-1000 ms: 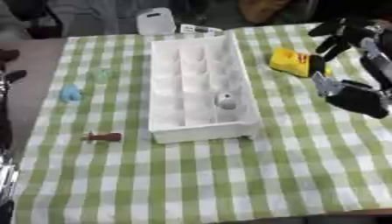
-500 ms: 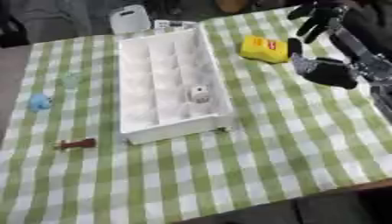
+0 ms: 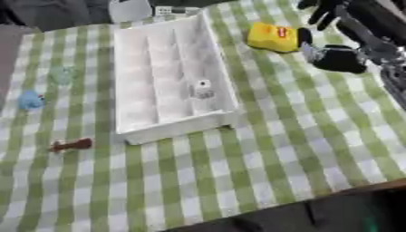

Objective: Pick up objects on the table and place them in the box.

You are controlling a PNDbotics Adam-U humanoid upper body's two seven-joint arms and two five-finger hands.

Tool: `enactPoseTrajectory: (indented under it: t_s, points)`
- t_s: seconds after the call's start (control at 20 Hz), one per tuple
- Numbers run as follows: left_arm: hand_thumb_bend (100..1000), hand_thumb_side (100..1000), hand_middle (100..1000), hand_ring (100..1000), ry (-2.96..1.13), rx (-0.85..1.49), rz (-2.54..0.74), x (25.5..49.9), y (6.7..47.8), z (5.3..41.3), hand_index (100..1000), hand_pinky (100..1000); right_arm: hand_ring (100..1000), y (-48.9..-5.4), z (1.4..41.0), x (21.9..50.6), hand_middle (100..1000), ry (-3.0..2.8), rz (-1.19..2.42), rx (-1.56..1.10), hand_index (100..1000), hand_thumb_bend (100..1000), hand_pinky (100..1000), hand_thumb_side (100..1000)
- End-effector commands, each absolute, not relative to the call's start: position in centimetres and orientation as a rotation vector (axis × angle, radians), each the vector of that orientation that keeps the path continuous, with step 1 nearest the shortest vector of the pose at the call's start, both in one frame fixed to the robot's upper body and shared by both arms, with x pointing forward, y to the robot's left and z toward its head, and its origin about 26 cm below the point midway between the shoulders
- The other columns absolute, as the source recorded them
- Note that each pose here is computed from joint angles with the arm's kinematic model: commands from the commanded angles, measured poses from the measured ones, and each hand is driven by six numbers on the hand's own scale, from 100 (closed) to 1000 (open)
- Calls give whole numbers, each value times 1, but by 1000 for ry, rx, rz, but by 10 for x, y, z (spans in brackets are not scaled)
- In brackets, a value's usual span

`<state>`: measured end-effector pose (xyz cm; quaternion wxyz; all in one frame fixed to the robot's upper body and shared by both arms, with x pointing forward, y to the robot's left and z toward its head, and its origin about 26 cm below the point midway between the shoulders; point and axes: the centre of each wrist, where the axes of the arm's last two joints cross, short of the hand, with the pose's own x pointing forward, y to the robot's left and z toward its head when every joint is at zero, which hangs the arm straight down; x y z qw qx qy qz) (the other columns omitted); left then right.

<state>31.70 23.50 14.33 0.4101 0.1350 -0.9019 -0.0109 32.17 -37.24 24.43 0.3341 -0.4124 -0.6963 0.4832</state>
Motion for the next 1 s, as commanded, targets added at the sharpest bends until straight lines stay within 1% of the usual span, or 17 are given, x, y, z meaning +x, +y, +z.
enactPoseTrajectory:
  t_s: [0.05,0.15,0.35,0.55,0.6,0.65,0.7,0.8,0.85,0.9,1.0]
  points:
    - [100,830,702,1000,-2325,336,-37,315,238,155,758,781,689,-381,261,321,787,-1792,1294,-1159,880,100,630,203]
    - [100,824,701,1000,-2333,331,-35,315,238,157,758,781,693,-384,263,322,791,-1778,1298,-1180,885,100,636,191]
    - [100,820,699,1000,-2344,328,-38,315,238,159,757,781,700,-391,265,326,798,-1738,1317,-1229,896,100,645,195]
    - [100,818,696,1000,-2352,319,-47,315,238,160,757,782,723,-400,269,331,816,-1692,1332,-1275,917,100,665,220]
    - [100,817,696,1000,-2354,318,-49,315,238,160,757,782,737,-403,270,332,827,-1679,1339,-1286,933,100,681,240]
    - [100,808,695,1000,-2355,317,-51,315,238,161,757,782,771,-405,271,333,851,-1666,1348,-1297,949,100,712,210]
    - [100,820,695,1000,-2356,315,-54,315,238,161,757,783,796,-407,273,334,865,-1649,1360,-1316,957,100,734,248]
    - [100,820,694,1000,-2357,313,-57,315,238,161,757,783,802,-410,275,335,868,-1625,1379,-1345,959,100,741,250]
    - [100,821,694,1000,-2358,313,-58,315,238,161,758,783,841,-411,275,336,892,-1618,1384,-1354,975,100,783,248]
    - [100,821,694,1000,-2358,312,-60,316,238,161,758,783,841,-413,277,336,892,-1599,1394,-1376,975,100,783,248]
    - [100,823,693,1000,-2359,311,-64,316,238,161,758,783,865,-417,281,337,912,-1547,1411,-1430,987,127,809,249]
